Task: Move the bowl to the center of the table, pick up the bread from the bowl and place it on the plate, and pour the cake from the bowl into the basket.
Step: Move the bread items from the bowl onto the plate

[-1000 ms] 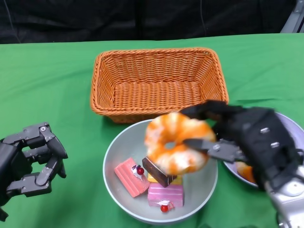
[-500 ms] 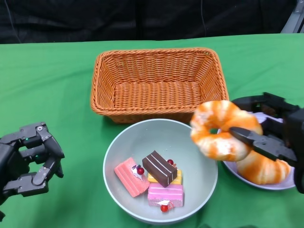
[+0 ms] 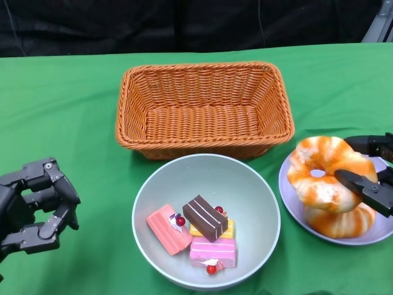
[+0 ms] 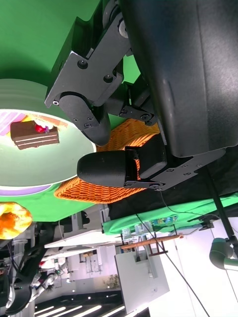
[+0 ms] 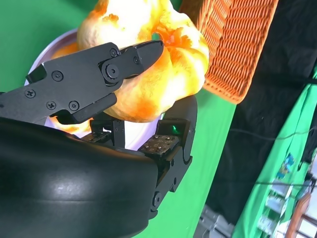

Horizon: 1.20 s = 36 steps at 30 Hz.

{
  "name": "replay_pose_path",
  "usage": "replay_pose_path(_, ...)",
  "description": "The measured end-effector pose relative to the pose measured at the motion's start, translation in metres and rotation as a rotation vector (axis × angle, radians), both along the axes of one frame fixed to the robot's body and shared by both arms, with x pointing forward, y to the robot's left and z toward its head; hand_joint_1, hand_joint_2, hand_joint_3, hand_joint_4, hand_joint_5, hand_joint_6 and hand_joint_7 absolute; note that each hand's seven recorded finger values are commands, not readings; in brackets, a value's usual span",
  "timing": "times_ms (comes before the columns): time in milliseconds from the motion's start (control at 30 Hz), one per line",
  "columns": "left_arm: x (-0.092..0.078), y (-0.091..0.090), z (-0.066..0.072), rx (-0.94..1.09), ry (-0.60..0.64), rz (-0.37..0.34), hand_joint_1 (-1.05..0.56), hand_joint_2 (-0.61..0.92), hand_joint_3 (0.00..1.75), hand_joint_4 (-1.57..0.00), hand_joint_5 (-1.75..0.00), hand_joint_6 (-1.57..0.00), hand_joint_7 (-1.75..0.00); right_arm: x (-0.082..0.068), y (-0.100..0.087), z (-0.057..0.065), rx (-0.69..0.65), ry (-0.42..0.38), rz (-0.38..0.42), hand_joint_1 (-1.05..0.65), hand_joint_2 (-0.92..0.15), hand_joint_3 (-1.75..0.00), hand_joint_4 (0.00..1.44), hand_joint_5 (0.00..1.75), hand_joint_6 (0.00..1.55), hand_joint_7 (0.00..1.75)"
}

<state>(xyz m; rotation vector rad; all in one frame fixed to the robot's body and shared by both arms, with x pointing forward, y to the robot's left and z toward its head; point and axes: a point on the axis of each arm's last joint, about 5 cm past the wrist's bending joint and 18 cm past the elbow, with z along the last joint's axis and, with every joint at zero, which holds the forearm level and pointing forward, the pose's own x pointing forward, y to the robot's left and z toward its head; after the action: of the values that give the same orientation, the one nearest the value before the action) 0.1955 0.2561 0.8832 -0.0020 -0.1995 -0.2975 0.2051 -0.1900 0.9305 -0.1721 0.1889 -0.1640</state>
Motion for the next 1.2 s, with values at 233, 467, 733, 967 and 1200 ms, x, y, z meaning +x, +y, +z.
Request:
replay_pose_path(233, 0.0, 0.001, 0.0, 0.001, 0.006, 0.0, -0.04, 0.57, 1.03, -0.71, -1.67, -0.75, -1.37, 0.003, -0.002, -0.015, -0.044, 0.056, -0.075, -0.14, -0.92, -0.11, 0.64, 1.34, 0.73, 0.82)
replay_pose_path(467, 0.0, 0.001, 0.0, 0.002, 0.006, 0.0, -0.03, 0.59, 1.01, -0.7, -1.69, -0.74, -1.38, 0.008, 0.0, -0.019, -0.107, 0.09, -0.1, -0.17, -0.92, -0.09, 0.67, 1.25, 0.79, 0.69)
replay_pose_path(733, 0.0, 0.001, 0.0, 0.003, 0.005, 0.0, -0.02, 0.6, 1.02, -0.7, -1.68, -0.74, -1.38, 0.015, -0.002, -0.029, -0.14, 0.139, -0.102, -0.16, -0.92, -0.09, 0.7, 1.21, 0.82, 0.56)
replay_pose_path(967, 0.0, 0.001, 0.0, 0.004, 0.005, 0.0, -0.01, 0.57, 1.05, -0.72, -1.68, -0.75, -1.39, 0.021, -0.003, -0.033, -0.166, 0.158, -0.095, -0.22, -0.92, -0.09, 0.8, 0.95, 0.93, 0.27)
replay_pose_path(1200, 0.0, 0.001, 0.0, 0.017, 0.008, -0.001, -0.02, 0.57, 1.05, -0.71, -1.66, -0.74, -1.38, 0.023, -0.003, -0.036, -0.206, 0.161, -0.092, -0.22, -0.92, -0.11, 0.86, 0.66, 0.93, 0.08)
